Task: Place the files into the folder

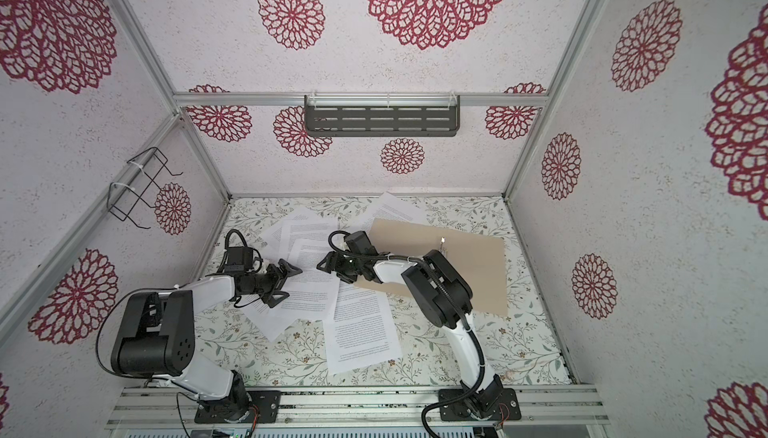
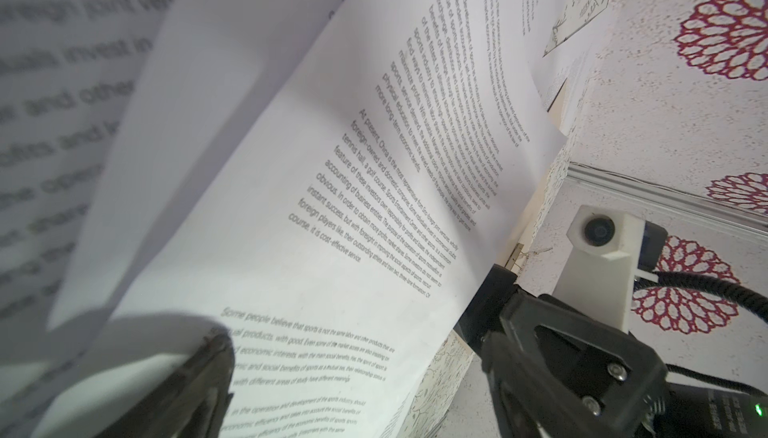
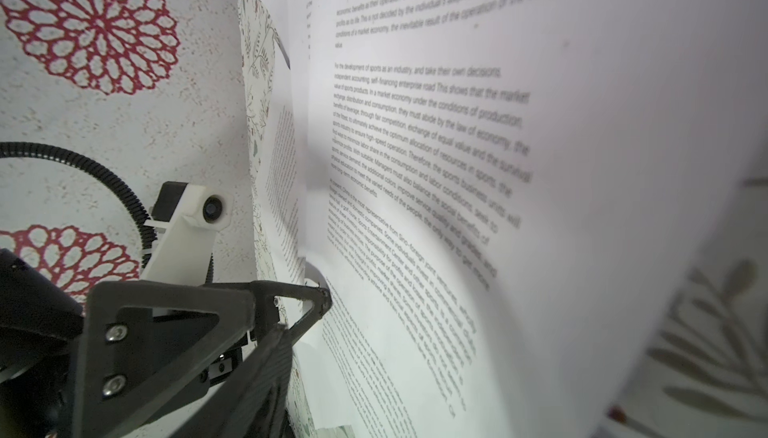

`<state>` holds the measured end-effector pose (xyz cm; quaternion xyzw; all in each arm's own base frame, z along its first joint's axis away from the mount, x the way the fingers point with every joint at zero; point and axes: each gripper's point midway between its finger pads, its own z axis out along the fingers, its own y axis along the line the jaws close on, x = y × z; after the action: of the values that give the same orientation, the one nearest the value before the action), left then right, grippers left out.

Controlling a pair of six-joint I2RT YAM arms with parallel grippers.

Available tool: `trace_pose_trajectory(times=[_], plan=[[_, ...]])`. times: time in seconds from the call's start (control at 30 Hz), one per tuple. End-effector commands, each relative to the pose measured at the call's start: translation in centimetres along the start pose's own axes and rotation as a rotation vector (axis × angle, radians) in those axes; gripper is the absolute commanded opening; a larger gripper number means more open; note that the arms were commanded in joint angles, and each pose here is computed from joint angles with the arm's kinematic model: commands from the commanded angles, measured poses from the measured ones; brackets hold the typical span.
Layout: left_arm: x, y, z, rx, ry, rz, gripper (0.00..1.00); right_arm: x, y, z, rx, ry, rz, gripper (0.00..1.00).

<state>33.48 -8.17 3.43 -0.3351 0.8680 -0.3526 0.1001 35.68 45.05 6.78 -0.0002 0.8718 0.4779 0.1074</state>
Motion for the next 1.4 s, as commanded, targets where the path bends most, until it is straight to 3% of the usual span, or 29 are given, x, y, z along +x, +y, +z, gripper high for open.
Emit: trace_pose_trajectory(times=[0.0,0.27,0.67,1.03,1.17,1.3,1.37], plan=[[3.2,6.3,1.4,-0.206,0.079,-0.114,0.97,-0.2,2.1,0.0,-0.042,-0.041,-0.015,0.69],[3.2,6.1,1.3,-0.196,0.079,-0.114,0.97,0.8,1.7,0.5,-0.010,-0.029,-0.005,0.56],[3.1,6.3,1.1,-0.205,0.069,-0.112,0.97,0.5,1.4,-1.5,0.013,-0.081,0.003,0.51],[3.1,6.1,1.0,-0.197,0.070,-0.112,0.97,0.6,1.2,-1.4,0.010,-0.081,0.013,0.37],[2.5,4.5,0.3,-0.176,0.050,-0.059,0.98,0.6,0.8,-1.2,0.020,-0.075,-0.002,0.23],[1.7,1.0,-1.2,-0.097,0.012,0.021,0.97,-0.7,-0.6,-1.8,0.149,-0.090,-0.090,0.01],[1.2,-1.1,-2.2,-0.054,-0.015,0.073,0.97,-1.5,-0.4,-2.6,0.187,-0.101,-0.132,0.00]])
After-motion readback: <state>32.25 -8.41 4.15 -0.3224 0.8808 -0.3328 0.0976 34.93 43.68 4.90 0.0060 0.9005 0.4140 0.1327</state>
